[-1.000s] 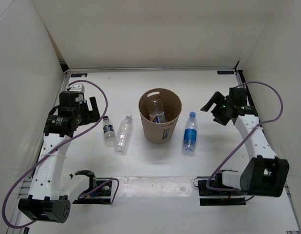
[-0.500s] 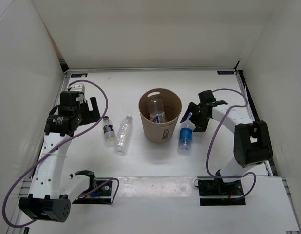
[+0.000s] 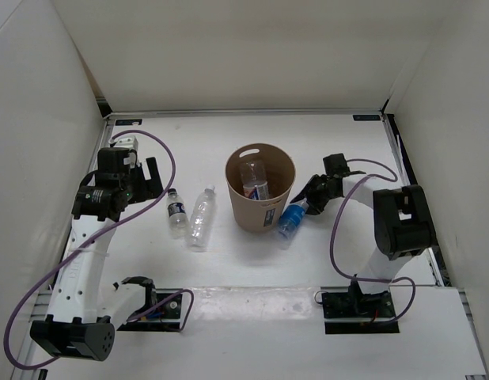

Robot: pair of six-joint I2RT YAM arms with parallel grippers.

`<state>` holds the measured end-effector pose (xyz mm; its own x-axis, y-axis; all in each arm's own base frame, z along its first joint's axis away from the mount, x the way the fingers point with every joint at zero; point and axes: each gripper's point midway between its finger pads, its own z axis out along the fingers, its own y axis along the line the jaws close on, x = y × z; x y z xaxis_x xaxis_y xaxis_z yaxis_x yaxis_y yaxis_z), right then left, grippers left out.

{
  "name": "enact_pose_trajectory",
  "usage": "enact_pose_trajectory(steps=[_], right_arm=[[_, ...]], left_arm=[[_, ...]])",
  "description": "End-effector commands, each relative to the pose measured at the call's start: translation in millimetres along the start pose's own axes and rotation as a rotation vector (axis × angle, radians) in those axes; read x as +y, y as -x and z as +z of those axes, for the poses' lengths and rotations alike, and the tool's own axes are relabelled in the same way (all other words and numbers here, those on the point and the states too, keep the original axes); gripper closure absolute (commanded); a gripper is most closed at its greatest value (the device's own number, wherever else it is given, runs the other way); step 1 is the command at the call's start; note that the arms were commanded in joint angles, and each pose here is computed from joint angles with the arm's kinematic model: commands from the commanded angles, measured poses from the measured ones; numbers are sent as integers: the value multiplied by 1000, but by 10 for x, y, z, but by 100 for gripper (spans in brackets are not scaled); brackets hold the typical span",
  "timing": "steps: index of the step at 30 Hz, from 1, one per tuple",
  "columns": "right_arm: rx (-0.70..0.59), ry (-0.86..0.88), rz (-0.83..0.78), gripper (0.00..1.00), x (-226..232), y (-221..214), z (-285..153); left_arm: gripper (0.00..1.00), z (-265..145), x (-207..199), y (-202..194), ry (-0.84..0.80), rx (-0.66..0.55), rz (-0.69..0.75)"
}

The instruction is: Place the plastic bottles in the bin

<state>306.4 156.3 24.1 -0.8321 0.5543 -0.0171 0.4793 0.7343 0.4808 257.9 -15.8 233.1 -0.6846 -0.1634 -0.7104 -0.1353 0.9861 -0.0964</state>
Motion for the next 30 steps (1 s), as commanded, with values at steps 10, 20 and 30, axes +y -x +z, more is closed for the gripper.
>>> enact_pose_trajectory(steps=[10, 20, 30], right_arm=[[-118, 3, 59, 70, -83, 33, -467], [-843, -16, -63, 75, 24, 294, -2367], [-1223, 269, -317, 78, 927, 262, -3853]], left_arm=[[0, -76, -17, 65, -12, -29, -6], [0, -98, -15, 77, -13, -38, -7], [0, -106, -22, 85, -17, -43, -7]])
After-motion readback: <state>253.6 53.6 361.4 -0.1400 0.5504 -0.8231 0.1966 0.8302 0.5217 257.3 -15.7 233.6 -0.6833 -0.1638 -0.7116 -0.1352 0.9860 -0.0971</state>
